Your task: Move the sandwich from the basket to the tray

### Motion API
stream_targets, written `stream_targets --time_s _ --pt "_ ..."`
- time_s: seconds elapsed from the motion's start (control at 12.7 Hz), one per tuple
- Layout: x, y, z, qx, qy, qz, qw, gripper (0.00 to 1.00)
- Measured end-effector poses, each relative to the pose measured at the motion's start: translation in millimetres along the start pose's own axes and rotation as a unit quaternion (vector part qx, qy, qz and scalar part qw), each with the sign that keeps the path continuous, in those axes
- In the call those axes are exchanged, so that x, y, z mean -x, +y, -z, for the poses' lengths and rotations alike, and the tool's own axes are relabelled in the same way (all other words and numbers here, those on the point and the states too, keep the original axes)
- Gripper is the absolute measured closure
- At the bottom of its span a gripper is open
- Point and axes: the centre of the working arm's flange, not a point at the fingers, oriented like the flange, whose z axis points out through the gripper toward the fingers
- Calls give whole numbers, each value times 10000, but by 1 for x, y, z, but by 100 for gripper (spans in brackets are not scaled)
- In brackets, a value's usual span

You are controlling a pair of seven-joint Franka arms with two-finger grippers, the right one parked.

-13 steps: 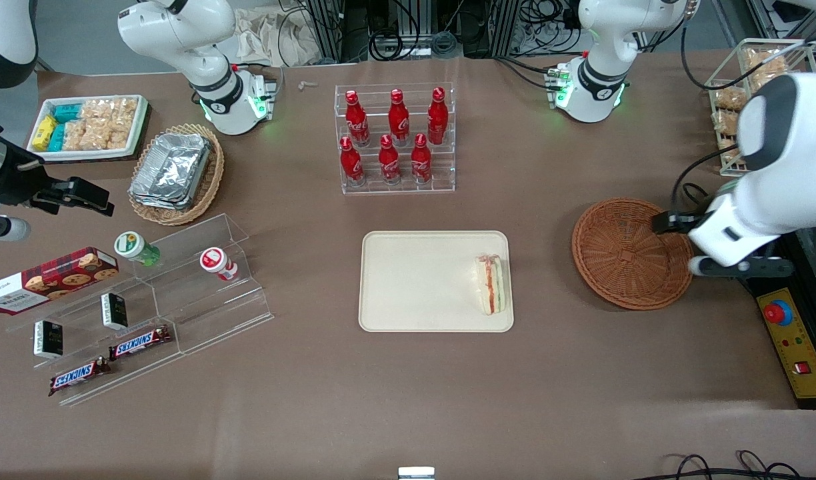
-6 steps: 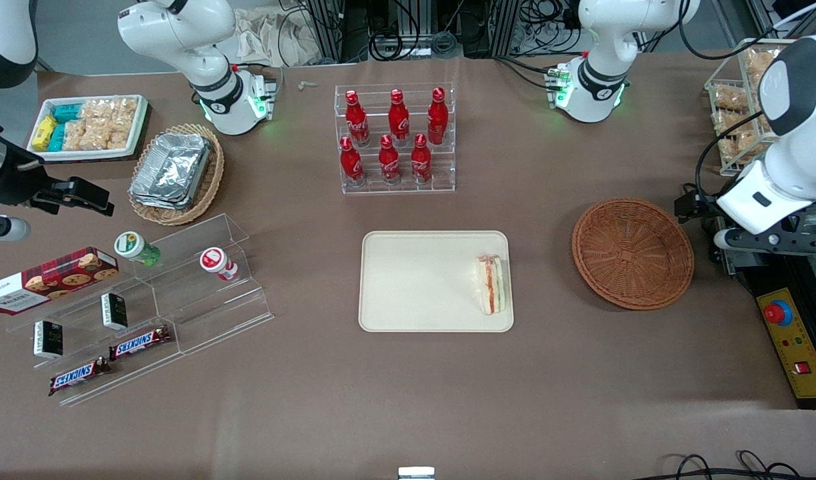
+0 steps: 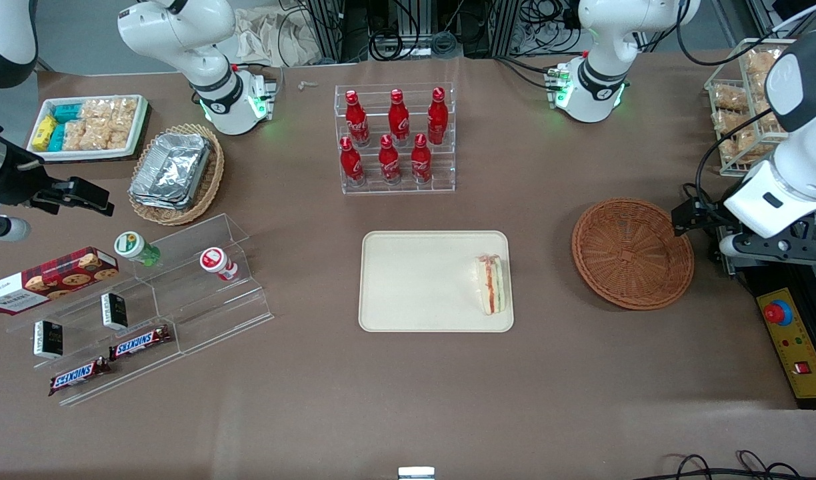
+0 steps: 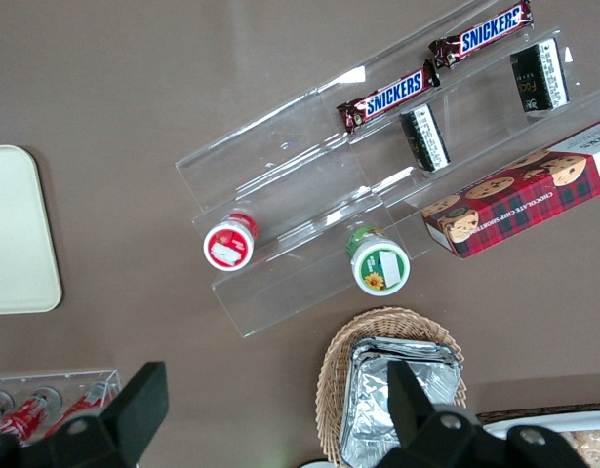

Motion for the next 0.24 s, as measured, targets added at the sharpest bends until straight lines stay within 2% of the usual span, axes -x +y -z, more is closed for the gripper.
stream_targets --time_s 0.08,0.24 --pt "-1 -3 2 -40 21 8 10000 0" --pt "-2 -9 10 -266 77 -12 9996 0"
